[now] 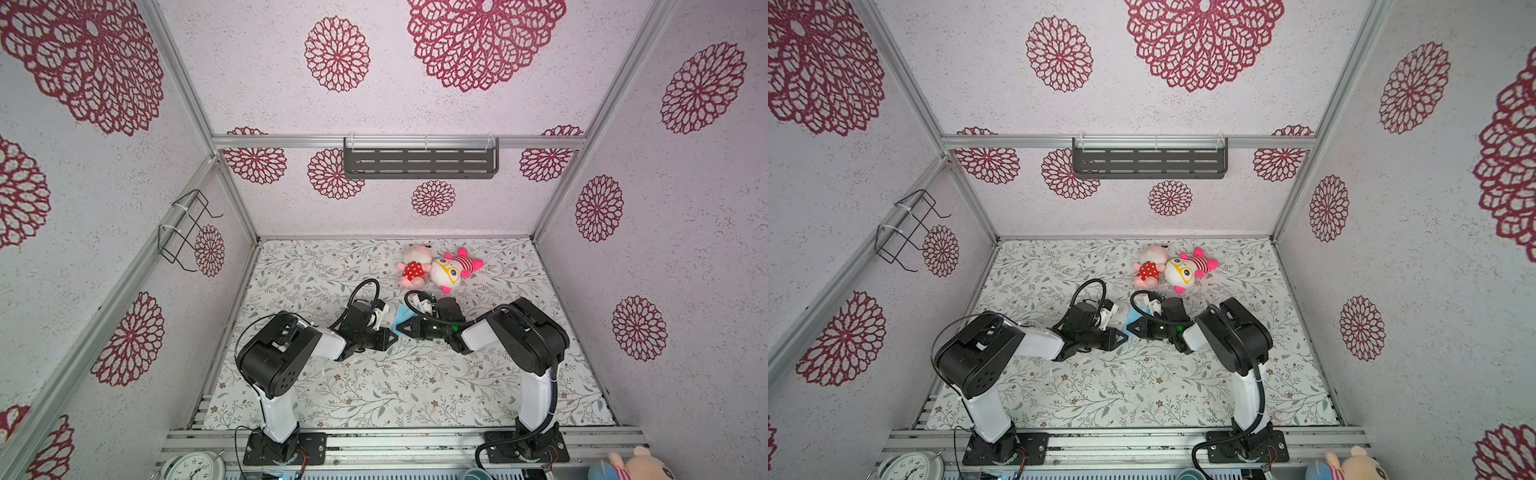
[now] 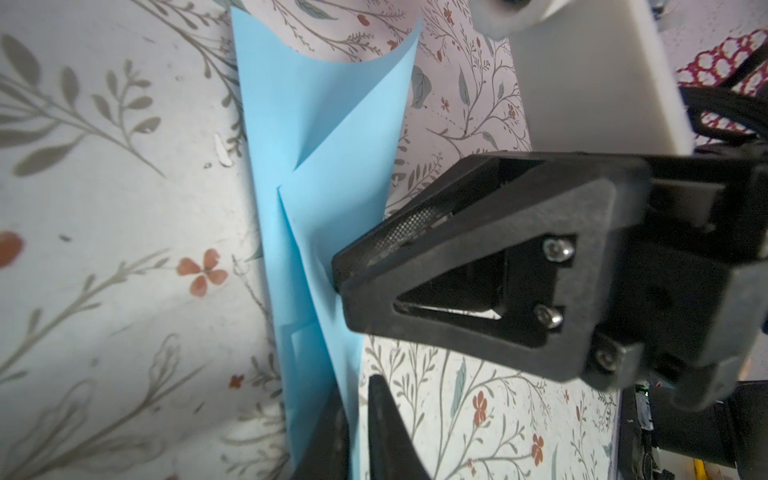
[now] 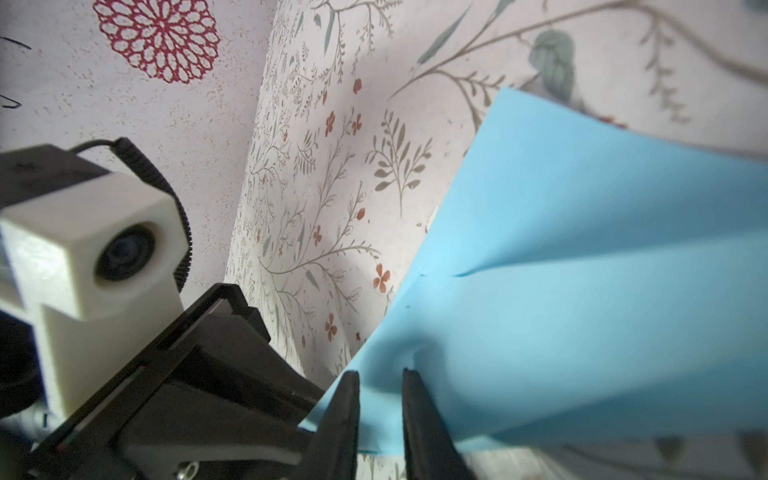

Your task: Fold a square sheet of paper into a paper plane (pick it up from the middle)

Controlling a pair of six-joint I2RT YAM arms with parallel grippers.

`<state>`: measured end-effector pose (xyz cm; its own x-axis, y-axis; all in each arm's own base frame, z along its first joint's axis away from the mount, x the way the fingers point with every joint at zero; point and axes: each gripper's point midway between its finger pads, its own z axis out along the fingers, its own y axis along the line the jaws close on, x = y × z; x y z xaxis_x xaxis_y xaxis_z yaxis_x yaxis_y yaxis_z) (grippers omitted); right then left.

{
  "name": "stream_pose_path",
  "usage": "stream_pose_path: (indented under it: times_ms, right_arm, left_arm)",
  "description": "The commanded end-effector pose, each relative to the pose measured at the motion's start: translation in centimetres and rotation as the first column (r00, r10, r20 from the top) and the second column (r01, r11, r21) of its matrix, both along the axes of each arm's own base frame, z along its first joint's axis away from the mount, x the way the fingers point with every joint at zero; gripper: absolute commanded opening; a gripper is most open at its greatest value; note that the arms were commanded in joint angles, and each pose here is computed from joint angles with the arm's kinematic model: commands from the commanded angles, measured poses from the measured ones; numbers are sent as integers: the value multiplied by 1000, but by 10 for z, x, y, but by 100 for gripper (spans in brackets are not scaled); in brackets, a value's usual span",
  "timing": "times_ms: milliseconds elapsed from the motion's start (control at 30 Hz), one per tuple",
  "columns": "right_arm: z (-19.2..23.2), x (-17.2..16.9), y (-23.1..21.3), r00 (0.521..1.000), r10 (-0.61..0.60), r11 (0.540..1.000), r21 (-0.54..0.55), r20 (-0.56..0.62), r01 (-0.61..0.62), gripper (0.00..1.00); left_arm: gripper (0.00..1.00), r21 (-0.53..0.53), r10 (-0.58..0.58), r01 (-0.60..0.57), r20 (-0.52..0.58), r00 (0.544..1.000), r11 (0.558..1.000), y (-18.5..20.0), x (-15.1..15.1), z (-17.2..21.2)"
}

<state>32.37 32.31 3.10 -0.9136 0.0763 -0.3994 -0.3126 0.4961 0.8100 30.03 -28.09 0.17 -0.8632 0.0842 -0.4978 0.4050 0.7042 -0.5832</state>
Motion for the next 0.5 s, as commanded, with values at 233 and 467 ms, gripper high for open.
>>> stream_pose_path:
  times_ms: [233,467]
  right_arm:
    - [-24,-8,-8,998,29,993,-115,-47,-35,23]
    - [-22,-11,-5,997,59,992,-112,-42,-64,23]
  left_arm:
    - [22,201,110,-56,-271,956,978,41,-48,-37]
    - [29,90,161,-142,-262,952,986,30,-31,10]
